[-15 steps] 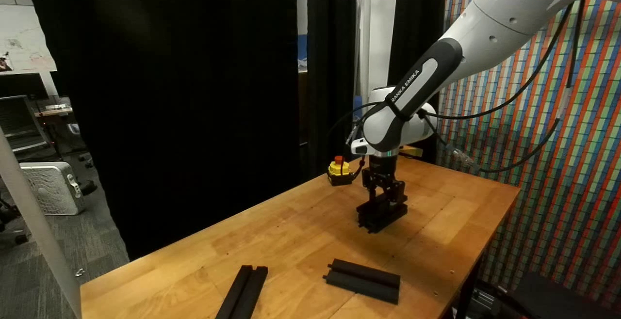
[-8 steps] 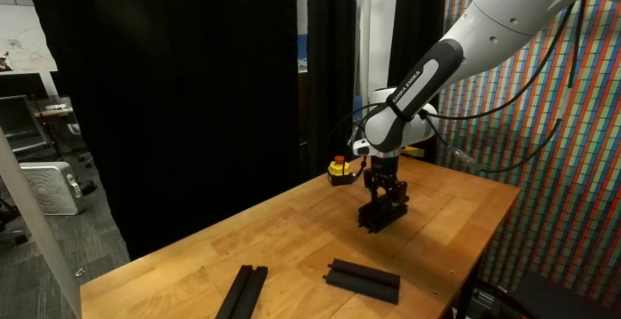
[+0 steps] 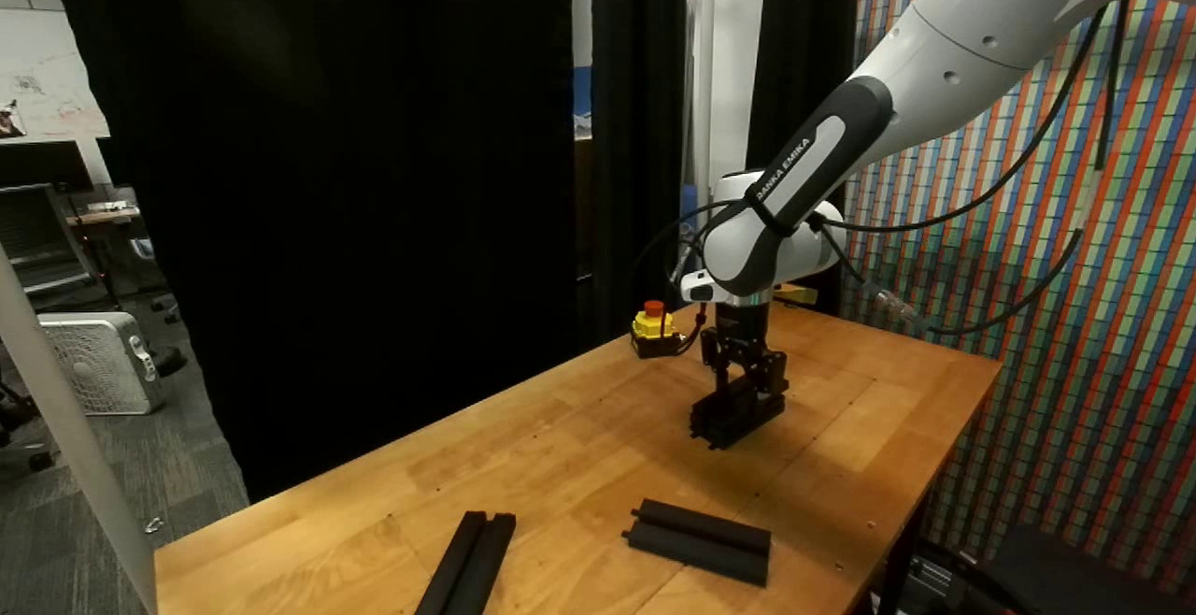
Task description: Stack the black objects together
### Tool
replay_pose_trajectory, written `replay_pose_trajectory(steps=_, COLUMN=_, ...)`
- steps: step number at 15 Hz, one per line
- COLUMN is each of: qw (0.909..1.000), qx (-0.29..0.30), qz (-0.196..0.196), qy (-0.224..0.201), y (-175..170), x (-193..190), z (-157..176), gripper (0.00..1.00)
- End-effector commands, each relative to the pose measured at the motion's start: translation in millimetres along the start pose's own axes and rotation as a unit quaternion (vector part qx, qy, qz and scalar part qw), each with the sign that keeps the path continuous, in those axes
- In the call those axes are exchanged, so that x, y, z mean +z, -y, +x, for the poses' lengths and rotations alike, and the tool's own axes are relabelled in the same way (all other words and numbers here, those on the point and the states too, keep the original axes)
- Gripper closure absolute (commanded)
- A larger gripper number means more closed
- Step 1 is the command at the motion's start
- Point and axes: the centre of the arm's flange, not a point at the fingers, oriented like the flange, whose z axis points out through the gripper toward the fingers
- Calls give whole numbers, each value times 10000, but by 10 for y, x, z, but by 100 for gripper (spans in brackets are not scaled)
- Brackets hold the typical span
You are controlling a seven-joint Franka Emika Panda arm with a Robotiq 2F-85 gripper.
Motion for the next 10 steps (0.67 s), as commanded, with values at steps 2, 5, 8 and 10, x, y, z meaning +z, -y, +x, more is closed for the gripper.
replay_pose_trajectory(steps=2, qw=9998, qx=-18, qz=-81, qy=-163, y=16, x=-46, z=-32, gripper=55)
replay_pose_trajectory(steps=5, qw=9997, qx=3, qz=-80, qy=-246, y=16, x=-33, z=-30, gripper=55)
replay_pose_trajectory(steps=8, qw=9996, qx=6, qz=-77, qy=-280, y=14, x=-26, z=-34, gripper=55)
replay_pose_trajectory(steps=10, qw=9995, qx=20, qz=-78, qy=-297, y=15, x=-23, z=-42, gripper=55)
